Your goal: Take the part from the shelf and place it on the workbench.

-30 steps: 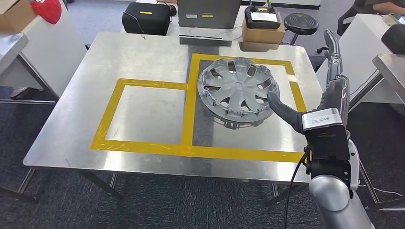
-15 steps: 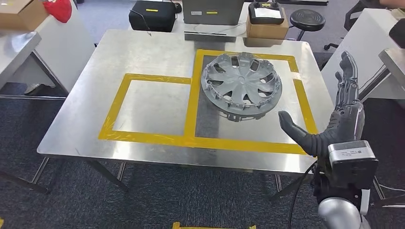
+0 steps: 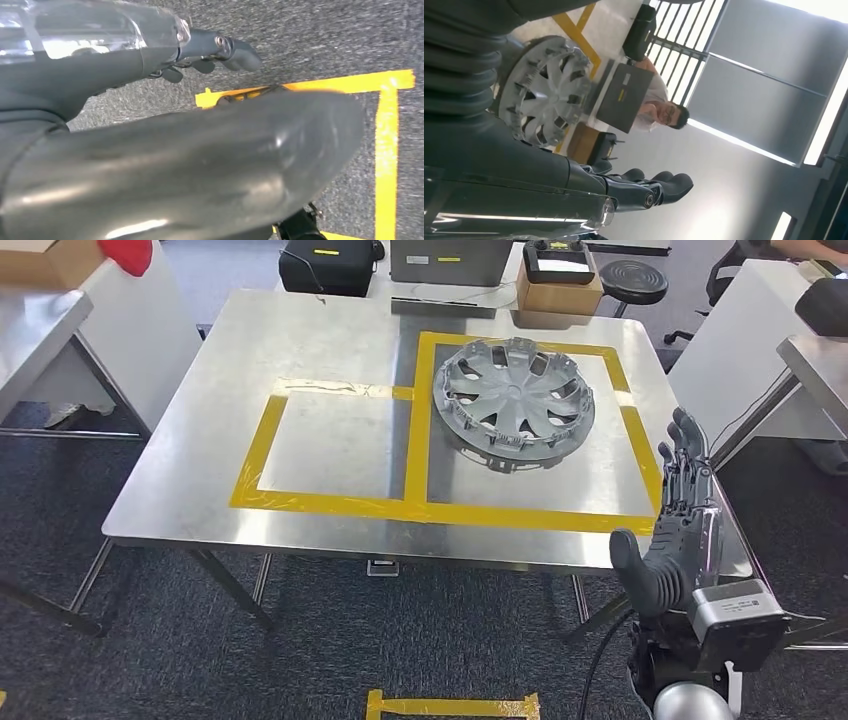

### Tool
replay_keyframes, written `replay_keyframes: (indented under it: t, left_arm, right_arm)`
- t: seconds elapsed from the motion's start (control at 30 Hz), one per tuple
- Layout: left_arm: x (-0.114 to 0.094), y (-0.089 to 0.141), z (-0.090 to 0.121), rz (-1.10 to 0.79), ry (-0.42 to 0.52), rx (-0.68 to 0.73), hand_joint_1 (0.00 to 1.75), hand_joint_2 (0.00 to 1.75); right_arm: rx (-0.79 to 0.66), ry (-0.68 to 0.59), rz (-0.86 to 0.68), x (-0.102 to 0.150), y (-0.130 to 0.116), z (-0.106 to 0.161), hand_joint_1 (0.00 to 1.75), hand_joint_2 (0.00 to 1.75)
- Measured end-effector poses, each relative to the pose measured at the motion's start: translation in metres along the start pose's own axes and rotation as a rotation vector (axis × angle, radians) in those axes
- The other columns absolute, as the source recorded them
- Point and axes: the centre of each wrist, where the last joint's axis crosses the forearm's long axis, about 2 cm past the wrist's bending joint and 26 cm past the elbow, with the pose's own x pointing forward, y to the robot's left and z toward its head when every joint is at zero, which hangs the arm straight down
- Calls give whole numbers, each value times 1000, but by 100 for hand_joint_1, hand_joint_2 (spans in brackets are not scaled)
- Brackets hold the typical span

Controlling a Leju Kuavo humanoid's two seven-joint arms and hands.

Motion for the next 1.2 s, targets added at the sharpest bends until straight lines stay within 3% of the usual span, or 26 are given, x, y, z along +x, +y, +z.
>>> replay_keyframes:
  t: [0.2, 0.57, 1.2]
  left_arm:
    - [-1, 4, 0, -11, -4, 16, 0, 0]
    - [-2, 10, -1, -31, 32, 18, 0, 0]
    - [-1, 18, -1, -46, 8, 24, 0, 0]
  right_arm:
    - [14, 53, -15, -7, 5, 17, 0, 0]
    - [-9, 89, -64, -11, 11, 25, 0, 0]
    - [-35, 127, -92, -18, 21, 36, 0, 0]
